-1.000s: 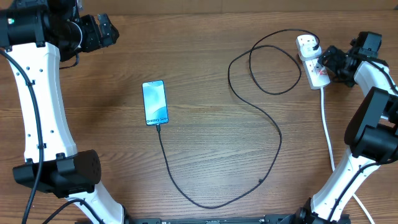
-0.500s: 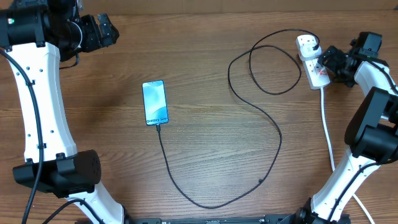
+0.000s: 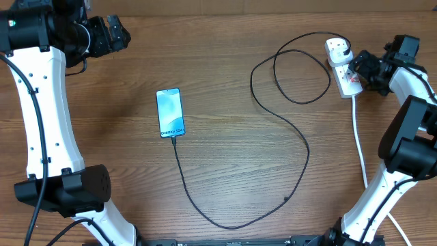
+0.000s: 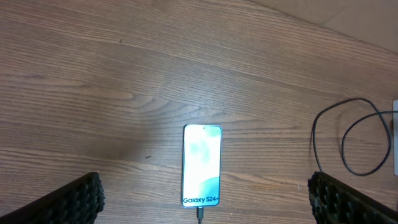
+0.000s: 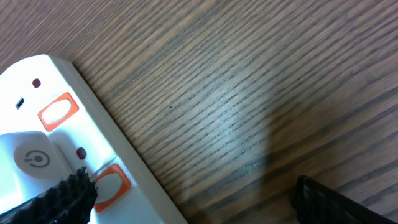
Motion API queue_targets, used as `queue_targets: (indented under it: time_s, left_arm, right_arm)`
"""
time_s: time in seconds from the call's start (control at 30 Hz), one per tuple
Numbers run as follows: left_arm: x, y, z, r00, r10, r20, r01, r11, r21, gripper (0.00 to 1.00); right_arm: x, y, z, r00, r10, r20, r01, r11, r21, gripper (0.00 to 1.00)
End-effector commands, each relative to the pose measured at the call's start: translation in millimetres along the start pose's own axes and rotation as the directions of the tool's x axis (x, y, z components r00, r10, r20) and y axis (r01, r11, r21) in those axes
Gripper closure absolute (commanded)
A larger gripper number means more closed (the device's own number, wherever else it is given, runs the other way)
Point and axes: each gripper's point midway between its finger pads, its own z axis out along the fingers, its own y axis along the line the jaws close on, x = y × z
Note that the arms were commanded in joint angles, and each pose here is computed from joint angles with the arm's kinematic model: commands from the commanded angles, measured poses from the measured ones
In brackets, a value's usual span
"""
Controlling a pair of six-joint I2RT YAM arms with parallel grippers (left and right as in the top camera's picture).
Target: Plug charger to phone and switch on socket
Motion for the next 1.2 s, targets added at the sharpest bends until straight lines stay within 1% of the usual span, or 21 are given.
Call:
queue_targets:
  time_s: [0.0, 0.4, 0.63, 1.17]
  left_arm:
    - [0, 0, 4, 1.000, 0.002, -0.008, -0.002, 1.000, -0.002, 0.00]
    - [0, 0, 4, 1.000, 0.002, -0.008, -0.002, 1.000, -0.002, 0.01]
    - [0, 0, 4, 1.000, 0.002, -0.008, -0.002, 1.000, -0.002, 0.00]
    - [0, 0, 4, 1.000, 0.002, -0.008, -0.002, 1.000, -0.002, 0.00]
  right_arm:
    - [32, 7, 21, 0.995, -0.031, -0.098, 0.030, 0.999, -0.019, 0.00]
    - [34, 6, 21, 0.994, -0.030, -0.101, 0.028, 0.999, -0.017, 0.00]
    - [18, 3, 21, 0.996, 0.072, -0.046, -0.073, 0.997, -0.007, 0.00]
    - [21, 6, 20, 0.996, 0.062, -0.057, -0.063, 0.998, -0.016, 0.00]
